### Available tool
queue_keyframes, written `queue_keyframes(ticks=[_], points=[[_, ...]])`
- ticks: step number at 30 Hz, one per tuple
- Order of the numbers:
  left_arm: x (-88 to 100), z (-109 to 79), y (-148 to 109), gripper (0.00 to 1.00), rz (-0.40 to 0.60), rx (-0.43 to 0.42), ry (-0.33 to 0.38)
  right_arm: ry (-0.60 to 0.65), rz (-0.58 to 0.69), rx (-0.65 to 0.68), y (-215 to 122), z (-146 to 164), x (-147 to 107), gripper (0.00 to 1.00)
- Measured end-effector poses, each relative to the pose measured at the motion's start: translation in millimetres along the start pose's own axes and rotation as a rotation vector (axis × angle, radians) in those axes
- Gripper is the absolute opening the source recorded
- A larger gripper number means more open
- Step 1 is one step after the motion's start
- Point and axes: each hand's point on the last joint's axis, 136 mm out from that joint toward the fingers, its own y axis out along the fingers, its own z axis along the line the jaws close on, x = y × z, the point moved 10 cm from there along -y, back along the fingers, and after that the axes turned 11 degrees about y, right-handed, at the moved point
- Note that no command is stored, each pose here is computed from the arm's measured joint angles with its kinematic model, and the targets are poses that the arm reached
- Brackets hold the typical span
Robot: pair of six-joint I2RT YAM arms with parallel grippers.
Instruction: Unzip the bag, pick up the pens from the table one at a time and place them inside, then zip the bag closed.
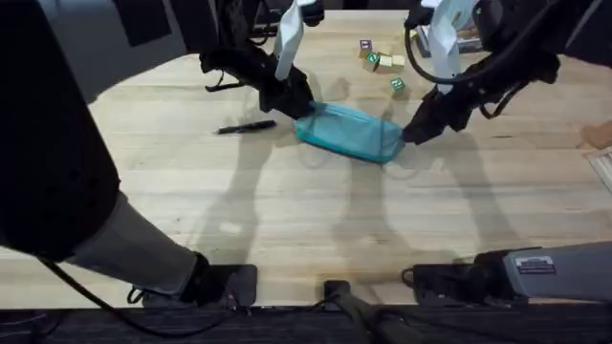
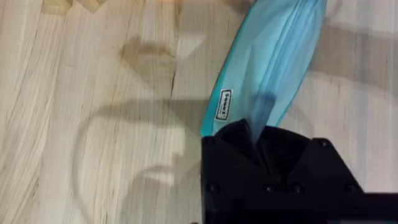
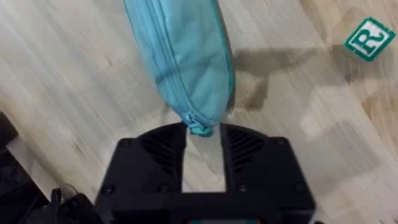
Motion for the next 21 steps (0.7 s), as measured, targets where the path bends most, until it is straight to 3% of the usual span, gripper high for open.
queue_keyframes(ticks=[1,3,16,21], points=[[0.1,0.2,-0.1,0.041,0.0,0.001,0.001,0.0,-0.004,0.007,0.0,0.5,0.2,0.124],[0.2,0.2,-0.1,0.041,0.0,0.001,0.001,0.001,-0.007,0.012,0.0,0.9,0.4,0.046],[0.1,0.2,0.0,0.041,0.0,0.001,0.001,0.0,-0.007,0.011,-1.3,1.9,0.0,0.033],[0.1,0.5,-0.1,0.042,-0.001,0.003,0.002,-0.039,-0.079,-0.041,-26.1,14.7,0.2,0.032]])
